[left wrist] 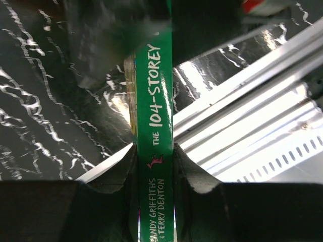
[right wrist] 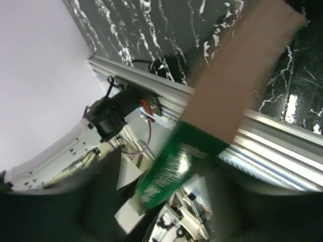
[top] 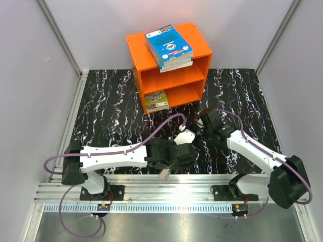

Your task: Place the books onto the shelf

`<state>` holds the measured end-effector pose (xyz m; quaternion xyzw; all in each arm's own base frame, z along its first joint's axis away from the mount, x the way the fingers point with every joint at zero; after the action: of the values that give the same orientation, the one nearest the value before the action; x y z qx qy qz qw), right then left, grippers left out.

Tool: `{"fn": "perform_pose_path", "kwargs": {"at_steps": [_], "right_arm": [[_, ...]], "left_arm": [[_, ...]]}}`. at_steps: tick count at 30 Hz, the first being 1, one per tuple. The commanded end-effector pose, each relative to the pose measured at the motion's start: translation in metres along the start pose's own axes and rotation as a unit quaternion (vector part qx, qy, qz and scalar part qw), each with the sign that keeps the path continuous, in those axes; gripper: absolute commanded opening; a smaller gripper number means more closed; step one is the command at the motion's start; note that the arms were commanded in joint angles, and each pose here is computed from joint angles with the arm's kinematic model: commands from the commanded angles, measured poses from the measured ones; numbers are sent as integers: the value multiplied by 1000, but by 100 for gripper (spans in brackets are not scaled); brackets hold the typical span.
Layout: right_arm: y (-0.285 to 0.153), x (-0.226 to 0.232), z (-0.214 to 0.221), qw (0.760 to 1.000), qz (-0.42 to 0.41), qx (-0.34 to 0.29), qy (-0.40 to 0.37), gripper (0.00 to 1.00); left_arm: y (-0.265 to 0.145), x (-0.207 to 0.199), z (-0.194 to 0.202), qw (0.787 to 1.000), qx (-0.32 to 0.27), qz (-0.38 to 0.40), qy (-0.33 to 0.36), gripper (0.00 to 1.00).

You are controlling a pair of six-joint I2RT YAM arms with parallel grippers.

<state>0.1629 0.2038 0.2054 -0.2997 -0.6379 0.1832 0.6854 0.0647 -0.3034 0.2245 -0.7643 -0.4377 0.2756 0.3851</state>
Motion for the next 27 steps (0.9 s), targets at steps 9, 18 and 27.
{"fn": "perform_pose_path", "kwargs": {"at_steps": [9,18,27], "right_arm": [[7,-2,12,1000,-18,6,1,0],[2,14,-4,999,2,-27,-42,0],[-22,46,-46,978,-96,-160,-89,0]], "left_arm": [[-21,-13,-30,996,-85,-13,-38,0],[-65,-2,-41,989,-100,39,-104,67],[-125,61,-20,964,-131,93,-211,99]]}}
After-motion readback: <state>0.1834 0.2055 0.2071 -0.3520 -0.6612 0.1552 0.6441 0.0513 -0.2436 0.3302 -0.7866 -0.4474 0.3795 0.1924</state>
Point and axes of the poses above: each gripper's point midway between its finger pads, its own y axis out along the fingers, its own x axis along the line the jaws close on, z = x × y, the point moved 8 cm from there along -y, back along the fingers, and after that the axes turned 8 degrees about -y, right-handed, at the moved point
